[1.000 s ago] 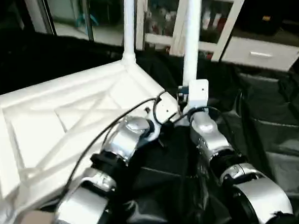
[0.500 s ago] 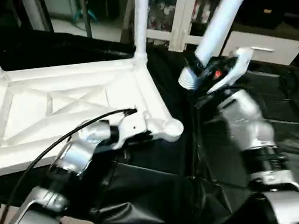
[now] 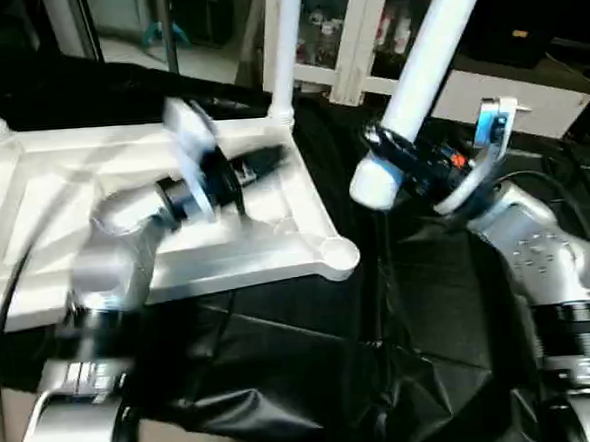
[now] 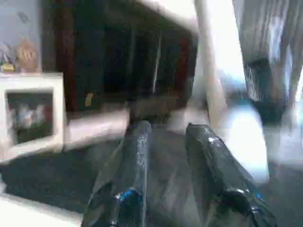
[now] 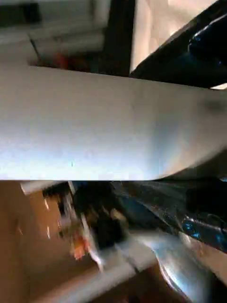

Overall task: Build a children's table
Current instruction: Insert table leg to table base

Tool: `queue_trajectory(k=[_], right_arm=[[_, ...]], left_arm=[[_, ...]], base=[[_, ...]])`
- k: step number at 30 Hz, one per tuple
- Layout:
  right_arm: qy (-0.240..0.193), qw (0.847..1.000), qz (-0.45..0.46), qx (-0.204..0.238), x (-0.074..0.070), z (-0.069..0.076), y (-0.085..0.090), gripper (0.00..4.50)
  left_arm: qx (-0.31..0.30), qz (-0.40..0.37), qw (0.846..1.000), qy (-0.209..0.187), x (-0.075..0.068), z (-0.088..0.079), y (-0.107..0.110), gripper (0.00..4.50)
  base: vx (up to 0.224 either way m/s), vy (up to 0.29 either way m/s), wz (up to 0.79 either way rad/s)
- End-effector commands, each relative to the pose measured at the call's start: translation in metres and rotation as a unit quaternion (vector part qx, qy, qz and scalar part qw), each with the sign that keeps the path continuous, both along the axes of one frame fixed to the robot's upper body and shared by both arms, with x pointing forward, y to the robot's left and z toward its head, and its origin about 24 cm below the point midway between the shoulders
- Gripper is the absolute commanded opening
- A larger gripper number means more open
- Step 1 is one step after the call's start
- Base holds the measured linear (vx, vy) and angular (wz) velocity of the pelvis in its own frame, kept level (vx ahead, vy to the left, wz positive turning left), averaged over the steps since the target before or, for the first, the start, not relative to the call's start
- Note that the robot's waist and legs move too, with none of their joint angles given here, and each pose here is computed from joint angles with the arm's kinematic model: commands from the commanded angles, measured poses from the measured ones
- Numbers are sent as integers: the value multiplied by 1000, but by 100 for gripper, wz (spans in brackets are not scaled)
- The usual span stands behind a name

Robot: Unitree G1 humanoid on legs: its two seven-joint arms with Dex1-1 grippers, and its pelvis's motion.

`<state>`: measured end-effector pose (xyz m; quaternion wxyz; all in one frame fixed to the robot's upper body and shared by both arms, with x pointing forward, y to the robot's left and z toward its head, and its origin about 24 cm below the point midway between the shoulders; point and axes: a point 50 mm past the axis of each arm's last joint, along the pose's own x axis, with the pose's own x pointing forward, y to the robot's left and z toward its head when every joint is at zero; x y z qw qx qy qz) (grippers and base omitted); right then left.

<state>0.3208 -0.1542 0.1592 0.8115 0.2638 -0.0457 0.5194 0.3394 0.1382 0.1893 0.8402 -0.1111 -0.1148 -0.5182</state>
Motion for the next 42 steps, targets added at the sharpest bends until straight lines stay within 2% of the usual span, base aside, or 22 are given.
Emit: queue_trajectory(k=[1, 2, 6, 7, 8, 11, 12, 13, 14, 18, 19, 23, 24, 25, 29, 31, 32, 34, 35, 39, 41, 42], right_arm=[[-16, 997, 71, 18, -10, 14, 6, 186], [-17, 996, 86, 22, -12, 15, 7, 186], [-12, 992, 116, 39, -15, 19, 5, 186], [-2, 985, 162, 52, -21, 21, 2, 186], [6, 979, 194, 62, -25, 22, 0, 186], [26, 970, 237, 45, -31, 17, -1, 186], [33, 967, 252, 25, -34, 14, 0, 186], [34, 966, 255, 23, -35, 14, 0, 186], [34, 966, 256, 22, -35, 14, 0, 186], [41, 964, 263, 9, -36, 12, -1, 186], [42, 964, 263, 6, -36, 11, 0, 186], [52, 963, 261, -31, -31, 4, 3, 186], [55, 963, 263, -36, -30, 3, 4, 186], [57, 960, 268, -49, -31, 1, 5, 186], [65, 957, 274, -68, -32, -5, 8, 186], [68, 957, 268, -83, -31, -10, 9, 186], [65, 959, 263, -87, -30, -10, 10, 186], [61, 960, 258, -90, -29, -9, 10, 186], [58, 961, 255, -91, -28, -9, 10, 186], [52, 966, 231, -102, -23, -13, 10, 186], [49, 968, 226, -96, -23, -11, 10, 186], [47, 969, 225, -93, -23, -9, 10, 186]], left_arm=[[-56, -66, 996, 25, -4, 16, -19, 179], [-58, -81, 994, 49, -4, 16, -27, 195], [-80, -116, 987, 71, -5, 22, -41, 221], [-103, -153, 979, 87, -7, 30, -53, 241], [-117, -178, 972, 97, -8, 36, -60, 241], [-136, -213, 960, 124, -7, 47, -70, 262], [-124, -214, 960, 131, -5, 50, -75, 271], [-120, -214, 960, 133, -5, 50, -75, 271], [-120, -213, 960, 133, -5, 50, -75, 298], [-128, -238, 952, 144, -7, 55, -77, 307], [-128, -240, 951, 145, -7, 55, -77, 330], [-124, -278, 940, 152, -16, 56, -77, 349], [-124, -287, 937, 153, -18, 56, -77, 367], [-116, -292, 937, 149, -20, 55, -78, 383], [-107, -303, 935, 149, -22, 53, -80, 399], [-73, -296, 942, 137, -24, 48, -82, 421], [-45, -274, 951, 134, -22, 43, -84, 425], [-18, -250, 959, 131, -20, 39, -85, 428], [-9, -237, 962, 133, -18, 37, -85, 398], [-13, -225, 961, 158, -14, 33, -80, 390], [-15, -226, 961, 160, -14, 32, -78, 353], [-15, -228, 961, 159, -14, 32, -78, 352]], base=[[0, 0, 0], [0, 0, 0], [0, 0, 0], [0, 0, 0], [0, 0, 0], [0, 0, 0], [0, 0, 0], [0, 0, 0], [0, 0, 0], [0, 0, 0], [0, 0, 0], [0, 0, 0], [0, 0, 0], [0, 0, 0], [0, 0, 0], [0, 0, 0], [0, 0, 0], [0, 0, 0], [0, 0, 0], [0, 0, 0], [0, 0, 0], [0, 0, 0]])
